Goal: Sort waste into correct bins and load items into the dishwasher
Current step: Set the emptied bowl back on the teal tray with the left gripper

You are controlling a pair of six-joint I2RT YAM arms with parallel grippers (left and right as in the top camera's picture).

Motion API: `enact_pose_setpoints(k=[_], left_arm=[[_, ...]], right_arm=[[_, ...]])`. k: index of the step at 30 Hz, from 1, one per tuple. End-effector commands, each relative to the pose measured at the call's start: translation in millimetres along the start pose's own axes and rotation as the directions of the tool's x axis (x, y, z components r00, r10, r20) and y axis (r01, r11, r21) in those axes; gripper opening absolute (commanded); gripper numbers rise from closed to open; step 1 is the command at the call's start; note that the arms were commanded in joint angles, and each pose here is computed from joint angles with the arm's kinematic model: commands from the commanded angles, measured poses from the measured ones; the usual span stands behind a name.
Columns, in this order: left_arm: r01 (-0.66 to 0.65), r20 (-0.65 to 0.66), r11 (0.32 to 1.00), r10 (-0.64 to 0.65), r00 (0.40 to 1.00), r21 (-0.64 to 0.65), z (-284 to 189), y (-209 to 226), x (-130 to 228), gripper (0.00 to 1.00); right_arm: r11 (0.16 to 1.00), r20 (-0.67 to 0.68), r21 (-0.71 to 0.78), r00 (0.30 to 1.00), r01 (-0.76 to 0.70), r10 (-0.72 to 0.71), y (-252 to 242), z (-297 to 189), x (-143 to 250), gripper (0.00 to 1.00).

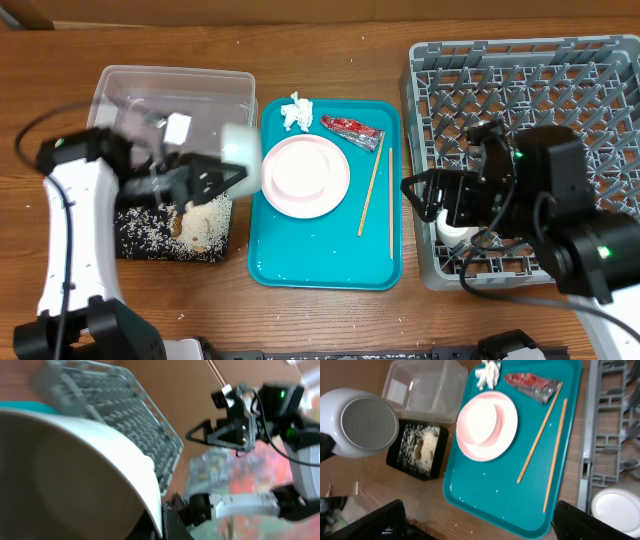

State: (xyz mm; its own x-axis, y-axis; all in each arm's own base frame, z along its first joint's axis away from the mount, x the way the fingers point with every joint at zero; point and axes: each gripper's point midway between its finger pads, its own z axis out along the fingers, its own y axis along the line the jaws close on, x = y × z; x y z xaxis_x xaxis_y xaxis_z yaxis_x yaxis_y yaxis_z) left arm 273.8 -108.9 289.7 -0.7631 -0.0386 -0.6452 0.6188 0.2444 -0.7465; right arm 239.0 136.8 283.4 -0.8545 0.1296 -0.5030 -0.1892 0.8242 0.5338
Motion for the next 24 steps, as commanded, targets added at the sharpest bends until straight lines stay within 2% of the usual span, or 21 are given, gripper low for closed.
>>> enact_pose_setpoints(k=[1, 3, 5, 9, 12, 14, 17, 19, 20, 22, 24], left_arm=[[0.07, -0.11, 0.998, -0.07, 0.991, -0.006, 26.2, -25.0, -14.1, 0.04], [0.09, -0.187, 0.988, -0.113, 0.976, -0.128, 45.9, -15.3, -20.1, 0.04], [0.077, -0.2, 0.957, -0.137, 0.97, -0.278, 72.7, -1.4, -32.5, 0.04], [-0.012, -0.145, 0.944, -0.038, 0.989, -0.328, 132.1, -9.1, -58.8, 0.04], [-0.003, -0.105, 0.938, -0.036, 0.994, -0.347, 160.1, -15.9, -64.6, 0.04], [-0.014, -0.108, 0.936, -0.026, 0.994, -0.352, 167.9, -18.2, -63.0, 0.04], [0.022, -0.125, 0.916, -0.079, 0.989, -0.401, 164.6, -13.8, -50.9, 0.04], [0.041, -0.161, 0.876, -0.135, 0.978, -0.481, 156.7, -3.3, -32.4, 0.04], [0.038, -0.184, 0.837, -0.164, 0.969, -0.545, 150.8, 5.3, -20.1, 0.04], [0.001, -0.228, 0.718, -0.222, 0.948, -0.696, 135.8, 27.2, 8.3, 0.04], [-0.032, -0.272, 0.653, -0.269, 0.924, -0.757, 133.5, 35.6, 35.8, 0.04]], right_arm=[[1.0, 0.076, 0.031, 0.997, 0.001, -0.003, 0.5, -14.6, -11.3, 0.96], [0.995, 0.11, 0.08, 0.993, -0.055, 0.046, -8.4, -19.2, -13.7, 0.95], [0.987, 0.163, 0.134, 0.984, -0.093, 0.071, -17.8, -26.7, -17.8, 0.95], [0.957, 0.26, 0.206, 0.954, -0.203, 0.147, -34.3, -43.1, -21.1, 0.96], [0.951, 0.262, 0.209, 0.95, -0.229, 0.171, -35.7, -47.9, -14.9, 0.96], [0.957, 0.232, 0.208, 0.96, -0.203, 0.154, -34.2, -47.6, -8.4, 0.98], [0.951, 0.193, 0.245, 0.971, -0.186, 0.14, -40.4, -47.3, 1.8, 0.98], [0.943, 0.184, 0.273, 0.972, -0.192, 0.145, -45.7, -48.3, 6.1, 0.98], [0.938, 0.185, 0.288, 0.972, -0.195, 0.145, -48.5, -49.1, 6.9, 0.98], [0.929, 0.193, 0.311, 0.971, -0.199, 0.143, -52.9, -50.6, 6.9, 0.99], [0.926, 0.199, 0.319, 0.97, -0.2, 0.141, -54.4, -51.3, 6.1, 0.99]])
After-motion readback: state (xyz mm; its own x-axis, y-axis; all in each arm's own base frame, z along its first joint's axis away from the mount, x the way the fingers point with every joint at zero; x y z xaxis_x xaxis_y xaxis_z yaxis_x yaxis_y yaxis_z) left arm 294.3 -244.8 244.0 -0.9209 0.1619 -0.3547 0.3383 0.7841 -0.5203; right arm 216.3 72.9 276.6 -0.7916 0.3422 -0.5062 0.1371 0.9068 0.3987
